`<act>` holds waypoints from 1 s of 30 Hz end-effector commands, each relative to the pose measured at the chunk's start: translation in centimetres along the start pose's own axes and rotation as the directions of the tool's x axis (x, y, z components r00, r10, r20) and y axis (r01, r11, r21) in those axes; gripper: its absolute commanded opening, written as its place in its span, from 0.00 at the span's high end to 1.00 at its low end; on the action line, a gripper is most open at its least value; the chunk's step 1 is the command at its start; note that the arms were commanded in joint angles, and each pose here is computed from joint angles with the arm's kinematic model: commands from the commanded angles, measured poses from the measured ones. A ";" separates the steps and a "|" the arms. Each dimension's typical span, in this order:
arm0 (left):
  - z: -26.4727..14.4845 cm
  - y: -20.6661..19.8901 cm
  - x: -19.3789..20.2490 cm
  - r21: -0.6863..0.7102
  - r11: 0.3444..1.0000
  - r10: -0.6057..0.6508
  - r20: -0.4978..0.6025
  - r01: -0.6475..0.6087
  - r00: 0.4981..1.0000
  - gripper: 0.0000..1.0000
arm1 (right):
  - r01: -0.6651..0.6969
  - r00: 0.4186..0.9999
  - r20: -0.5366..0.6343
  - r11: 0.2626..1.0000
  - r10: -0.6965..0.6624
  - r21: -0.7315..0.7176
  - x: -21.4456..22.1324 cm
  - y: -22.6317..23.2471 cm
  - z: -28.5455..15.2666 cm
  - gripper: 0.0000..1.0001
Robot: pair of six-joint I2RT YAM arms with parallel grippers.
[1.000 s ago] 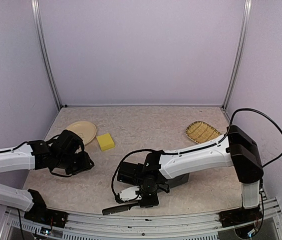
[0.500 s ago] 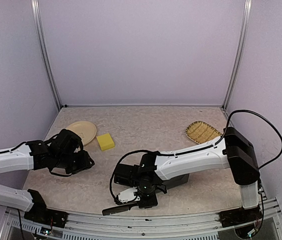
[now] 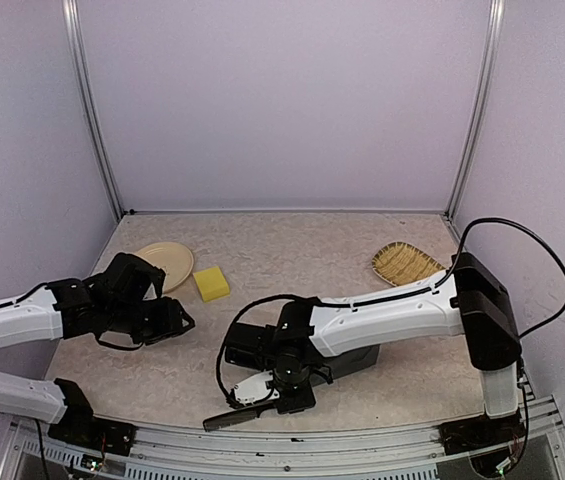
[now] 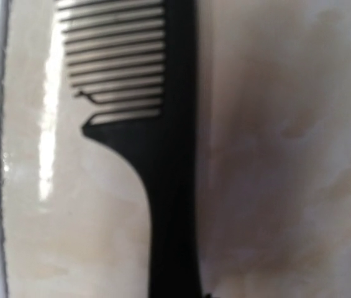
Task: Sort the hair-cutting tools
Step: Pick up the comb from the center of the board, then pass from the right arm to the left
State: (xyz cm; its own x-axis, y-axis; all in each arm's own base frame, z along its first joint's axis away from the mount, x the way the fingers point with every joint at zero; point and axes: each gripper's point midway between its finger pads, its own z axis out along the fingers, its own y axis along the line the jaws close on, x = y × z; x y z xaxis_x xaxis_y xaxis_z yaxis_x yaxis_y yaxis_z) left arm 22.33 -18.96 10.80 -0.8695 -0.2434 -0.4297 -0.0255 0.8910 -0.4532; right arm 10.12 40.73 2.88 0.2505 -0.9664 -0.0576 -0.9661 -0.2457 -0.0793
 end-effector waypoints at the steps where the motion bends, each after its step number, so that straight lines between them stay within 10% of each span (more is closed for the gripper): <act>1: -0.2 -3.8 2.4 0.297 0.954 0.068 -0.067 -0.046 0.995 0.52 | -0.010 0.997 0.075 0.999 0.007 0.050 -1.2 -1.5 -3.1 1.00; 22: 2.7 -7.3 13.9 0.561 0.828 0.296 -0.393 -0.028 0.870 0.51 | -0.017 0.994 0.113 0.997 0.008 0.080 -2.1 -2.4 -4.4 1.00; 30: 2.9 -9.2 14.6 0.634 0.773 0.339 -0.414 0.000 0.845 0.68 | -0.012 0.995 0.104 0.997 0.004 0.076 -1.9 -2.2 -4.2 1.00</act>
State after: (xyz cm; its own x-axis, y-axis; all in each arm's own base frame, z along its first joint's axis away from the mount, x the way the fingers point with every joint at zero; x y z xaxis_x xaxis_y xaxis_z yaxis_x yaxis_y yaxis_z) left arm 11.22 -29.93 4.38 -0.9660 0.2174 -0.1397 0.2396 0.5514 -0.7991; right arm 11.26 42.49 5.50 0.2434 -0.9617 -0.1257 -0.9654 -0.2278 -0.1267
